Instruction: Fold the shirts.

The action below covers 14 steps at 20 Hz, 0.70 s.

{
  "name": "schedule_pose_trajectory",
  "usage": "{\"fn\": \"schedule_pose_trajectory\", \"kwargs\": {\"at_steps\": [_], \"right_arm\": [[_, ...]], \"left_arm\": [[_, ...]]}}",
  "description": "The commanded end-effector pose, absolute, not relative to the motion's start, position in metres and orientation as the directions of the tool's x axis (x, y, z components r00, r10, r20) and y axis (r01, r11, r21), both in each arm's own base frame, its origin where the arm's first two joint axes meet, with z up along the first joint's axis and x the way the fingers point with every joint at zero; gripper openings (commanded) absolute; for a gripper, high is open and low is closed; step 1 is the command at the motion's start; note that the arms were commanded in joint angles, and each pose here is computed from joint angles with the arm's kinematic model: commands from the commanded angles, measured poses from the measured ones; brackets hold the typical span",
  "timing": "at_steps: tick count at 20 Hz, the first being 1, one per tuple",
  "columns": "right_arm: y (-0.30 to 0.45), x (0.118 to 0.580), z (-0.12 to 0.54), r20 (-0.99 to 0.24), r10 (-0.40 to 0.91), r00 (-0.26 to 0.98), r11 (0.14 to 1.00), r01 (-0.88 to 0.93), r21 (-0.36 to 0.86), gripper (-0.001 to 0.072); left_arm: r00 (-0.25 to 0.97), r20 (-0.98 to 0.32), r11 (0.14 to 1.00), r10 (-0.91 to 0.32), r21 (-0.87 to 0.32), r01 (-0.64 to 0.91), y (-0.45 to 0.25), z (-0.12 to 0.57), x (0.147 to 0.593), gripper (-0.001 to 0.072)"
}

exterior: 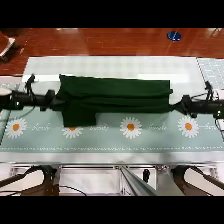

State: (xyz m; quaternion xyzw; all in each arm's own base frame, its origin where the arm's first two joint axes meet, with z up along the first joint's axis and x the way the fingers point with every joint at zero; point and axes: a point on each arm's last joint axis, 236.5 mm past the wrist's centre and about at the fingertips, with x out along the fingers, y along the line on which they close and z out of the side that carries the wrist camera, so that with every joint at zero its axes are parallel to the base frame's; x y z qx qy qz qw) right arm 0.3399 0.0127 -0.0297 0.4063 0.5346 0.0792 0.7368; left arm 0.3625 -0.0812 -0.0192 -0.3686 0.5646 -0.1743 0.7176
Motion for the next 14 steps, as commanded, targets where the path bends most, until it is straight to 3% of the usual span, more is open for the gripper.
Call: {"fn": "schedule_pose_trajectory", "kwargs": {"at_steps": [1,5,9,14], "right_arm": [[0.002,0.392,0.000,-0.647,0.564,0.514,0.618,0.257,0.743,0.0030],[0.007,0.433,-0.006,-0.634,0.589,0.502,0.620,0.223,0.752,0.0030],[0.006,0.471,-0.026,-0.645,0.567,0.512,0.622,0.248,0.743,0.0030],[0.001,0.481,-0.050,-0.658,0.570,0.492,0.605,0.291,0.741,0.0030]], "left_arm": [[0.338,-0.665,0.675,-0.666,-0.730,-0.108,-0.093,0.004,0.429,0.0020],[0.305,-0.737,0.732,-0.603,-0.663,-0.156,-0.086,-0.017,0.485,0.0020],[0.323,-0.731,0.724,-0.602,-0.670,-0.167,-0.087,-0.030,0.527,0.0020],[0.352,-0.719,0.724,-0.599,-0.674,-0.146,-0.084,-0.036,0.560,0.0020]]}}
